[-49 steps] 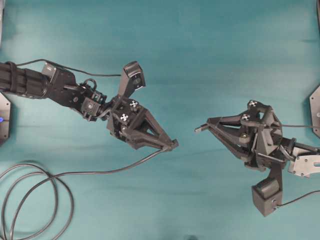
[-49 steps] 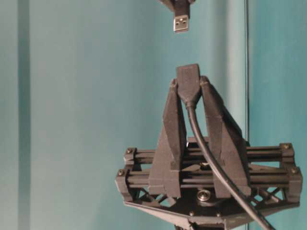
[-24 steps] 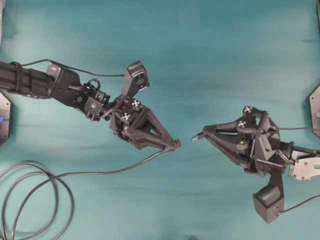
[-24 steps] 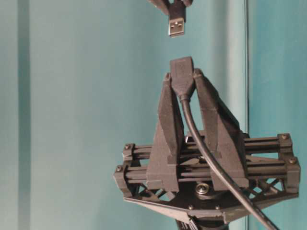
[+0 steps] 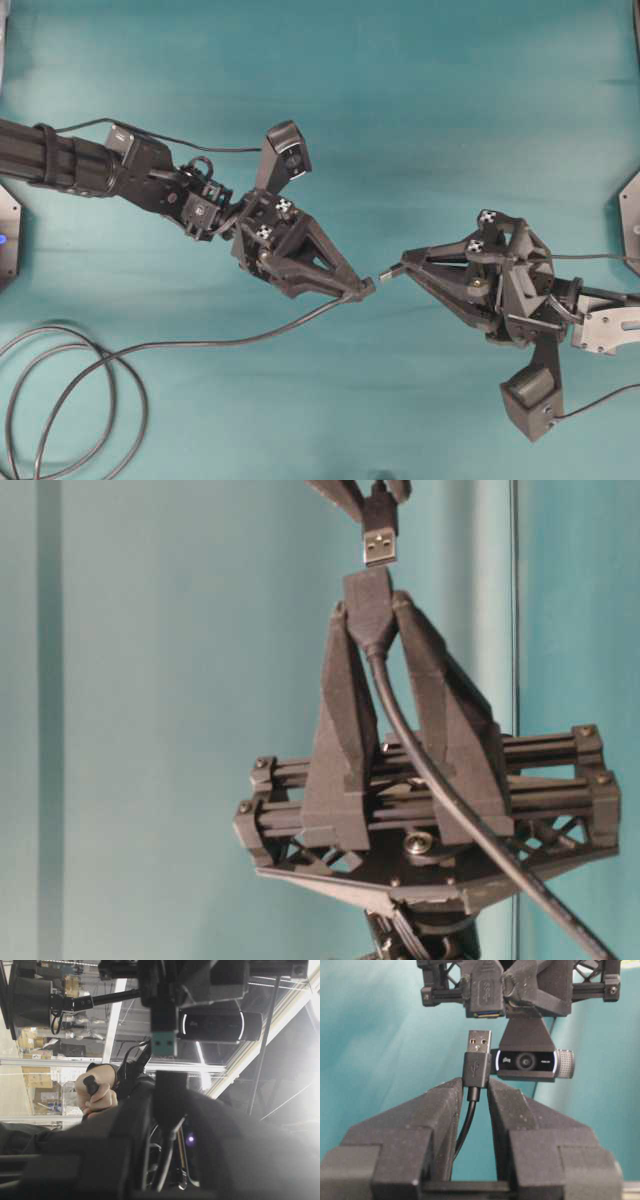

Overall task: Insert the USB using both arms.
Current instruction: 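Push the male plug with the right gripper into the left-held socket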

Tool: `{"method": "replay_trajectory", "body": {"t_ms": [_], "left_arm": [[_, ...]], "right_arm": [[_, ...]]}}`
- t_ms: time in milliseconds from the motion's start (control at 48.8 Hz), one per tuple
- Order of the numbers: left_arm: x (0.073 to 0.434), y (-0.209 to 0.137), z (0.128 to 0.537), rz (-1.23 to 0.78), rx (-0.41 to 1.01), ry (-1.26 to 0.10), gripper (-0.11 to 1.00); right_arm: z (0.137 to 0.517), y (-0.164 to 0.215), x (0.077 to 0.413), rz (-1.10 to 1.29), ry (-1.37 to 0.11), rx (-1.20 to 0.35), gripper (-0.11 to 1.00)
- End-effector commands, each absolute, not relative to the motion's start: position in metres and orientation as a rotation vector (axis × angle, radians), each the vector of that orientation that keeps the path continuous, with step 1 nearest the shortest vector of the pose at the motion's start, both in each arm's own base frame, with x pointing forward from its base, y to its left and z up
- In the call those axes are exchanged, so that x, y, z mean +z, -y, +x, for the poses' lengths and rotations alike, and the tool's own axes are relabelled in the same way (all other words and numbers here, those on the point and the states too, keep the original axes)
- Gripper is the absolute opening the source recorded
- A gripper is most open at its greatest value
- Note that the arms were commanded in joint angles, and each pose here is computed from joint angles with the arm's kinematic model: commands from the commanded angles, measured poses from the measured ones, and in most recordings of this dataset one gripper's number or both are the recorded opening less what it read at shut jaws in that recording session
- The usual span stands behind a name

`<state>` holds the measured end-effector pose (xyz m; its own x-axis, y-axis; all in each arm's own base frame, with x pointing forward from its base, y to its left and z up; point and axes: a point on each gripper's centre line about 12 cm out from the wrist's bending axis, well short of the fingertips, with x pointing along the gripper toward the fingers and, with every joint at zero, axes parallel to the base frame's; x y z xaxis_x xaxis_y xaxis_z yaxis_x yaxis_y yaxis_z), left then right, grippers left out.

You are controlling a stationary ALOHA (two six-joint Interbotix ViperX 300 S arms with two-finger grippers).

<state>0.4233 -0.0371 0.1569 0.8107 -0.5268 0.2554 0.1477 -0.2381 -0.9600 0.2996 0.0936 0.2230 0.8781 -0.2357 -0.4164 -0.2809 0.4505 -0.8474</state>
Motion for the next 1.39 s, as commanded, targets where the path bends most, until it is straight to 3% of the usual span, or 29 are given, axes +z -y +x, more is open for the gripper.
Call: {"method": "replay_trajectory", "body": {"t_ms": [0,1374], "left_arm": [[0.1678,0.0372,0.4263,-1.705,-0.683,-0.28,0.23],[0.1586,0.0424,0.4305,-1.703,-0.647,-0.315,0.23]], "right_arm": [[0.3032,-0.0948,0.2365,-1.105,-0.489,0.015,0.21],[0.3045,-0.0991,0.2367,-1.108,-0.475,0.054,0.21]]}}
